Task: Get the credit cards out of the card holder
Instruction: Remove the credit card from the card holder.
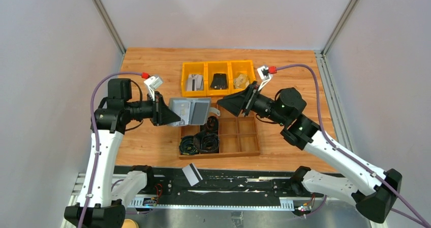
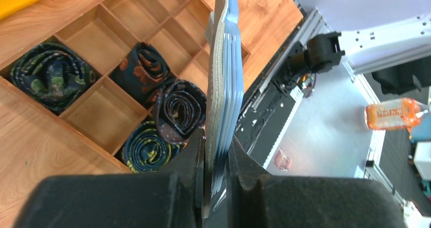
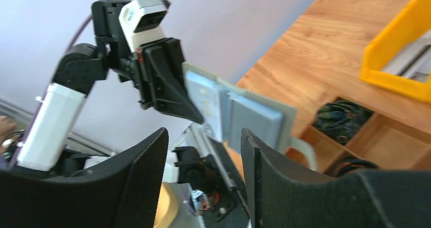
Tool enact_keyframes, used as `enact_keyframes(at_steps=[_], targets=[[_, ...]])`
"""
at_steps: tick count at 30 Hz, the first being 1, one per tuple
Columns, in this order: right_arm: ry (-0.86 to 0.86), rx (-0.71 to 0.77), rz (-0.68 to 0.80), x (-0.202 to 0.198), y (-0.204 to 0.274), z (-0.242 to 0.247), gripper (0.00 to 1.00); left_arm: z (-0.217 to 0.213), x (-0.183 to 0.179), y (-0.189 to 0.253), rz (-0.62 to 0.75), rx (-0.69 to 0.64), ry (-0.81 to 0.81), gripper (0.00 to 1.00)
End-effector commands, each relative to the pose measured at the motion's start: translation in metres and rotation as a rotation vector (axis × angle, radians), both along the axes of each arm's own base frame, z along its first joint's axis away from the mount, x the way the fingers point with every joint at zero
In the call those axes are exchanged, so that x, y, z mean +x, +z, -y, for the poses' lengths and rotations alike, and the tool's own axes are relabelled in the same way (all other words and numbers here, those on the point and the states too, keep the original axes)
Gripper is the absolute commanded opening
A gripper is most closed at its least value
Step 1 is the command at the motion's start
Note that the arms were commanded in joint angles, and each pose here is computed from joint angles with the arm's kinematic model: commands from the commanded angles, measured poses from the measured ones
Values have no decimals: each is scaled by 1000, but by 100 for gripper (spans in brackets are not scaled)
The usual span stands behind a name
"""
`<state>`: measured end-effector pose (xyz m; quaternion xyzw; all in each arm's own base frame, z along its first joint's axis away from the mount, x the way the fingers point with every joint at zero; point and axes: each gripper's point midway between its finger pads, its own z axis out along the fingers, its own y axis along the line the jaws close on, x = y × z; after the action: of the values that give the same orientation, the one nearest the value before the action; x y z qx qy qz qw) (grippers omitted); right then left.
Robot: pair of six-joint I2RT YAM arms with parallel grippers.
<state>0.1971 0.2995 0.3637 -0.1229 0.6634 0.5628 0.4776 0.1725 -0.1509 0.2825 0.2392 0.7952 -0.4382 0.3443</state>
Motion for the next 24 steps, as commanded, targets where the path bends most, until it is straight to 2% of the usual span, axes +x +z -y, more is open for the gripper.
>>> enact_keyframes(at_steps=[1,5,10,18,24], targets=[[246,37,-87,-33,2,-40,57,0,22,16,38,-65,119,0],[408,35,-141,-48,-14,-75,55,2,25,13,-12,-95,137,0],[451,41,-173,-40,-31,-97,55,11,6,9,-99,-151,48,0],[509,23,-197,-34,-39,-112,52,21,-23,22,-113,-242,-99,2],[541,66,-183,-35,-30,-113,39,22,-30,24,-110,-262,-131,3]])
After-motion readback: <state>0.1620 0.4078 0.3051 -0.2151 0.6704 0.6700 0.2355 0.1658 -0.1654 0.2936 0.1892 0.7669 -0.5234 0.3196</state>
